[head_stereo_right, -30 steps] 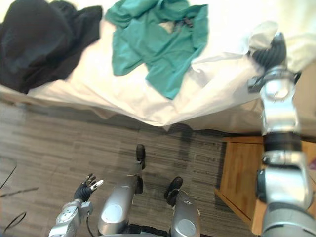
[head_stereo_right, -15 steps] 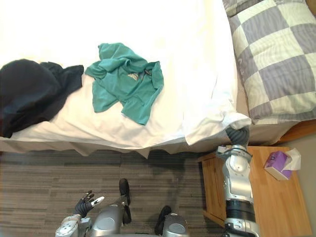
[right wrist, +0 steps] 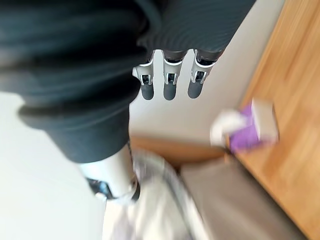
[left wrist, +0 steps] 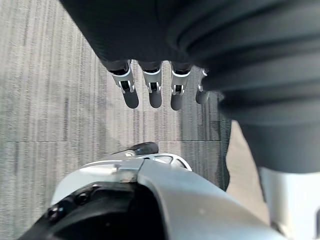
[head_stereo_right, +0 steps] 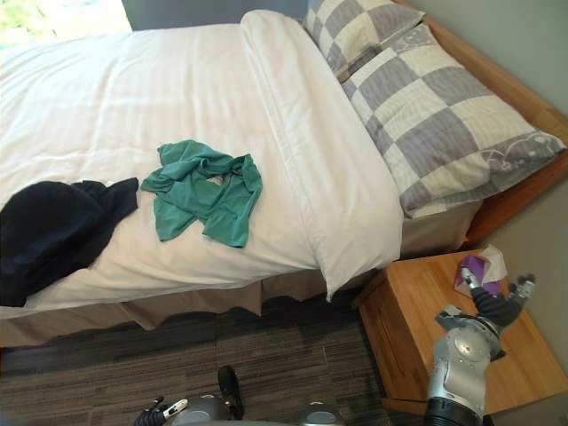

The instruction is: Tidy the bed and pick cloth on bed and put in laundry

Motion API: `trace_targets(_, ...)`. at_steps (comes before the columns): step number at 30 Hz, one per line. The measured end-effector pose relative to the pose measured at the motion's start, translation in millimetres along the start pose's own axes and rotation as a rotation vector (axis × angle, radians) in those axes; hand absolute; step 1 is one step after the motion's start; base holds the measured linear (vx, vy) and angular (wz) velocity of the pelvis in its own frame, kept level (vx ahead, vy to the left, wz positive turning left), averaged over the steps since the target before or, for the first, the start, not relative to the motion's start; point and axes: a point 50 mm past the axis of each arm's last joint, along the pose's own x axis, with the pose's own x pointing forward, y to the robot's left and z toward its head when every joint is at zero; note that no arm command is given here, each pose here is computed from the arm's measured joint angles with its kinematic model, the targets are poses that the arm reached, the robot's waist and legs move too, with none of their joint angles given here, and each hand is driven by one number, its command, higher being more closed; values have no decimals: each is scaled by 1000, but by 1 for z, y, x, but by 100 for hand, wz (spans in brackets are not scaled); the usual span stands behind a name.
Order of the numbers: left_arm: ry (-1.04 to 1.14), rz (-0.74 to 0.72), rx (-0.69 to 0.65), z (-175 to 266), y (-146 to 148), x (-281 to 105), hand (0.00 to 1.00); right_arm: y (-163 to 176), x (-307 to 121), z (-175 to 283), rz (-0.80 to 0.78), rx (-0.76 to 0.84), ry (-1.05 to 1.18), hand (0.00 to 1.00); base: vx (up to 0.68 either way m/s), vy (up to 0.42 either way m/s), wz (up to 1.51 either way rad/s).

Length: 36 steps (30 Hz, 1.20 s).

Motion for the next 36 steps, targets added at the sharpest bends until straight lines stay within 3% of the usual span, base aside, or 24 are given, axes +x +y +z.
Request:
trace_targets(3,42,-9,-12,-4,-2,0,0,-8,1,9,-47,62,-18,0,12,26,-1)
trace_targets(4,51,-10,-13,-4,-2,0,0,-9,2,13,-35,111,-27,100,47,41,1)
trace_targets(9,84,-10,1,-2,0,2,0,10,2,21,218,337,4,100,74,41,2)
trace_targets(12,96,-23,8,4,-3,4,0,44,3,43,448,479,-20,100,79,22,-3)
trace_targets(18,26,-63,-31,37,-18,14,0,104,12,146,892,821,-256,100,7,18,6)
trace_targets(23,-91,-91,-56,71,-24,20,0,140,-18,217,1268,944,-445,100,-49,18,6)
trace_targets(29,-211,-119,-99,105,-30,22,0,169,-52,256,1505,1024,-478,100,-4,-18,12)
trace_targets(36,-315,-165,-135,152,-47,23,0,182,-69,277,1567,1145,-479,100,-20,-52,14)
